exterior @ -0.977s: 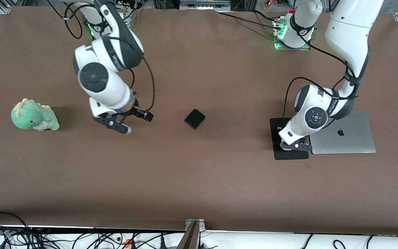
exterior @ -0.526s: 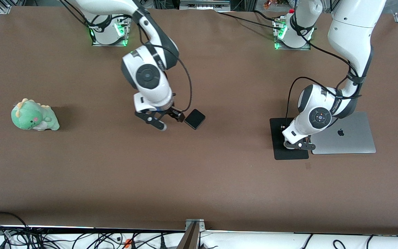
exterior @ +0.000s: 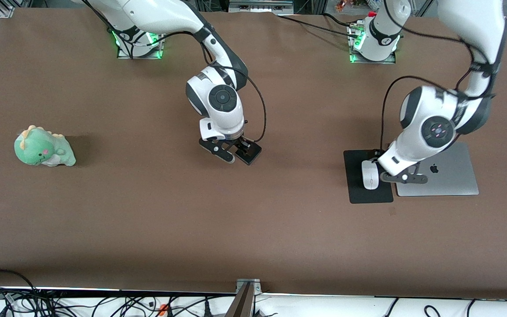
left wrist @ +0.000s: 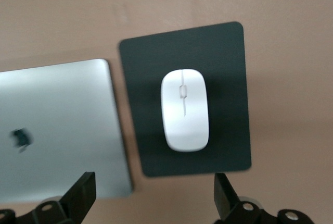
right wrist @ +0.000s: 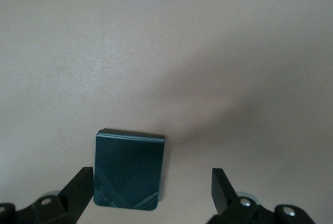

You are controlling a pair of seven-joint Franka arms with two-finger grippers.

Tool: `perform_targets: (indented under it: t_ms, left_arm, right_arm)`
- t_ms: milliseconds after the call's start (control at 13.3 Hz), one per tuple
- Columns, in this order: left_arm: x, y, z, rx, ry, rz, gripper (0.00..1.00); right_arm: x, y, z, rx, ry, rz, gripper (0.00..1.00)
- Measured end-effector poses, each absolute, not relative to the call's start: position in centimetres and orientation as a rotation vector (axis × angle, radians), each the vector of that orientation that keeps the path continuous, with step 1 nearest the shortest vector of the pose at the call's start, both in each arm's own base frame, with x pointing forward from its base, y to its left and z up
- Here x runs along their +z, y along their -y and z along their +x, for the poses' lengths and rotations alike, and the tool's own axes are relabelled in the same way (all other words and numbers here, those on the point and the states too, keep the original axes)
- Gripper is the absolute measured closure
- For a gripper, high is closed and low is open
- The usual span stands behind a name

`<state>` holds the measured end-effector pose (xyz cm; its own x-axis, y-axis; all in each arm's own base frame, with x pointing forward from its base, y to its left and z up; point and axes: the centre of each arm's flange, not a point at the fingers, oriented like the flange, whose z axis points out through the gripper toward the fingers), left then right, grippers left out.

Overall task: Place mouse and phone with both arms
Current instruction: 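Open and raise the left gripper while the right gripper grasps the phone, then lift the black phone with the right gripper and carry it toward the plush toy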

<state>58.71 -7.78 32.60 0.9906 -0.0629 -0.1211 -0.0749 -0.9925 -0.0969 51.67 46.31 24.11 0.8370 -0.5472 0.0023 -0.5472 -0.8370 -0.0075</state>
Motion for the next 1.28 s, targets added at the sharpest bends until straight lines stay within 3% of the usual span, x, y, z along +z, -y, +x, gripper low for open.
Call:
perform_targets:
  t_ms: [676,1277]
  left_arm:
    - [56.7,6.9,56.3,0.102,-0.029,-3.021,0.0]
    - [58.1,6.4,56.7,0.059,0.013,-3.086,0.0]
  right_arm:
    - [19.6,-48.7,52.4,-0.082,-0.874,-2.988,0.0]
    - [18.3,-51.0,51.6,-0.138,-0.83,-2.991,0.0]
